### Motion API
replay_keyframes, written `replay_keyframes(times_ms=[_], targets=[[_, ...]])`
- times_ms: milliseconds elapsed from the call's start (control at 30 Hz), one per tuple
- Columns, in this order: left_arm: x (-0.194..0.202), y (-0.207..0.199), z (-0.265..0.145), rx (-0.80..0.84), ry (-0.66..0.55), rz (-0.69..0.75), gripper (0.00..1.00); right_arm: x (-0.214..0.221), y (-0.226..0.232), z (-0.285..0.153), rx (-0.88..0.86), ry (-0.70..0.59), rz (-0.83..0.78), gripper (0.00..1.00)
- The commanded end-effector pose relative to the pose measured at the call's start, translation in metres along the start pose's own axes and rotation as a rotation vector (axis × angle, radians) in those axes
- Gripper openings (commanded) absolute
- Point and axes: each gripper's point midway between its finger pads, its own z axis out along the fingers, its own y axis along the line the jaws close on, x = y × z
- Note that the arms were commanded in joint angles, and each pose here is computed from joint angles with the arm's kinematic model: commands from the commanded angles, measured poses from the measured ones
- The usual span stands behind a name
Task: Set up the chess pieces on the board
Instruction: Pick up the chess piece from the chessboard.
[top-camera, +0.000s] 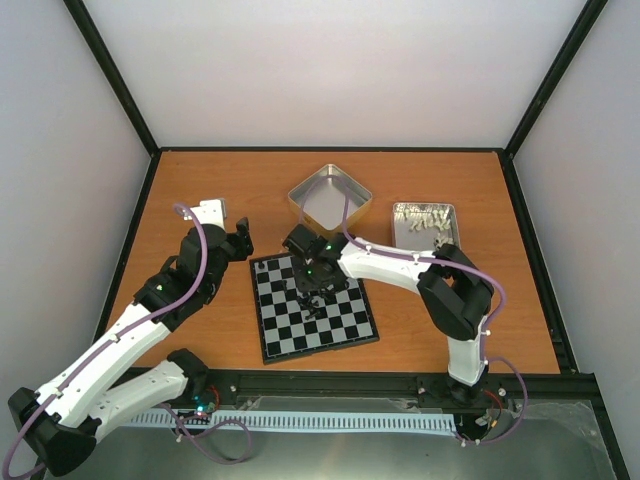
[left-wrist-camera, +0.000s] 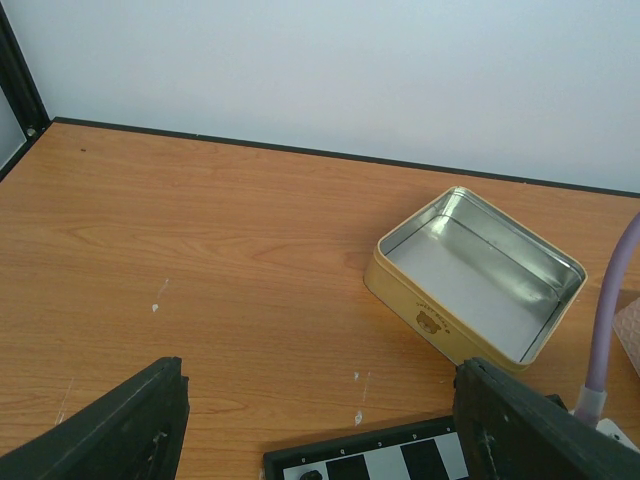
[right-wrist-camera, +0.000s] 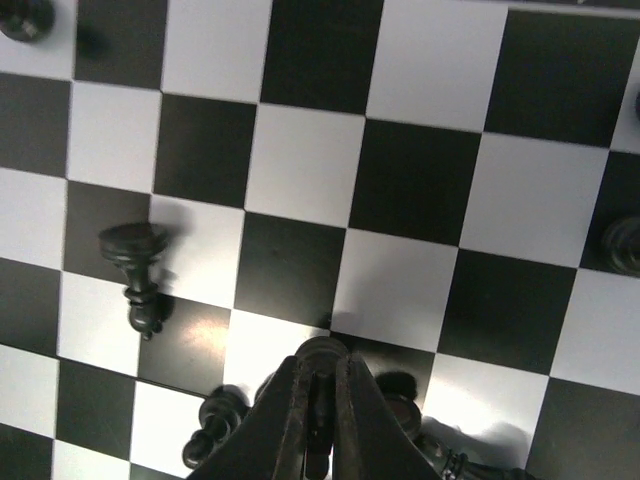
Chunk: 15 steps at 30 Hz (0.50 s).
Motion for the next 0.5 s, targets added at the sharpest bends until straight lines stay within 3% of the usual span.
replay_keyframes(times_ms=[0, 467], targets=[[-0.008, 0.002, -0.003, -0.003, -0.029, -0.007, 0.74, -0.02, 0.011, -0.009, -0.002, -0.065, -0.005, 0.03], [-0.025, 0.024, -0.024, -0.057, -0.129, -0.088, 0.74, -0.076, 0.067, -0.005, -0.155, -0.161, -0.009, 0.03]])
